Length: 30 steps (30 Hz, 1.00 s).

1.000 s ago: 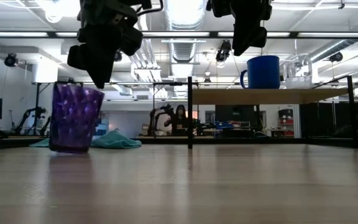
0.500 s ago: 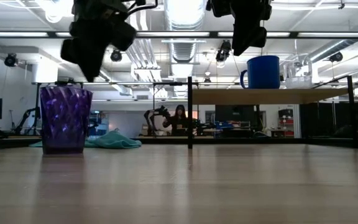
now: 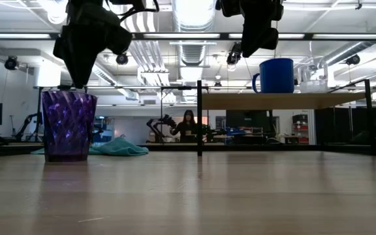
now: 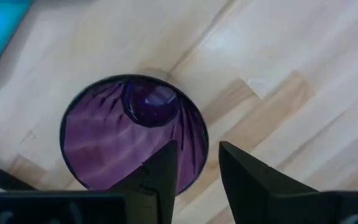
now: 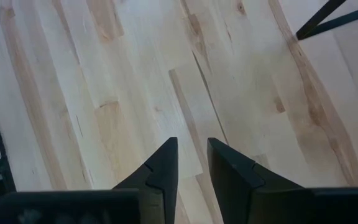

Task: Stack small to large cups/mugs on shelf
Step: Put the purple cup into the shelf

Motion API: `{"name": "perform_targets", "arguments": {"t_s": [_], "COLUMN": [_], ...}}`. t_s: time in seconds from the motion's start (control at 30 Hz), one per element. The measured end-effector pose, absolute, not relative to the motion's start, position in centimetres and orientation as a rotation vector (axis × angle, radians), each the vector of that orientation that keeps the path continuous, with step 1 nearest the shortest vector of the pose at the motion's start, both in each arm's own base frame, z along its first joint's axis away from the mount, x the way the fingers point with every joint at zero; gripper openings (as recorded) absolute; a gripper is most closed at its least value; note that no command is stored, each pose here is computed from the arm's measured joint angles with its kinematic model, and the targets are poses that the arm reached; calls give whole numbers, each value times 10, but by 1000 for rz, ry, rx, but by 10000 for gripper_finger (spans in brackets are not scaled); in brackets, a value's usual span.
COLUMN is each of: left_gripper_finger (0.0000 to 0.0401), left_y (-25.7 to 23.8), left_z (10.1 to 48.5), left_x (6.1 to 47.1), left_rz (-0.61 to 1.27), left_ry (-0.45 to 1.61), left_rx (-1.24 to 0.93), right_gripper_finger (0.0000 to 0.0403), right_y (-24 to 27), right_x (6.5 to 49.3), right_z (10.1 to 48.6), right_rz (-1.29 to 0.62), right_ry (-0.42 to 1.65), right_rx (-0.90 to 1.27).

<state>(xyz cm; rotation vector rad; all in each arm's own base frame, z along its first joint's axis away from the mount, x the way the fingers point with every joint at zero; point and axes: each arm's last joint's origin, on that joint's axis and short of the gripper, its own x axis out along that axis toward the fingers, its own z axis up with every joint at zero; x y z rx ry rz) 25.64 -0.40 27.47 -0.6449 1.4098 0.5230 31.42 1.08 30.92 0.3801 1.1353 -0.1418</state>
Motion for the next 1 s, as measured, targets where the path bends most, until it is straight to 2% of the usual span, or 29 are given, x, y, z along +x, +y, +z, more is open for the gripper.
{"name": "perform_targets", "arguments": {"t_s": [0.6,1.0], "left_gripper_finger": [102,102], "left_y": [-4,-4], "left_z": [257,264], "left_x": [256,257], "left_rz": [525,508], "left_ry": [1409,1378], "left_rx": [-648,-658], "right_gripper_finger": [80,83], "right_y": [11,11], "right_x": [315,317], "right_z": [310,310], "right_rz": [-140,-136], "right_ry": [1126,1107], "right_rx": [381,382]}}
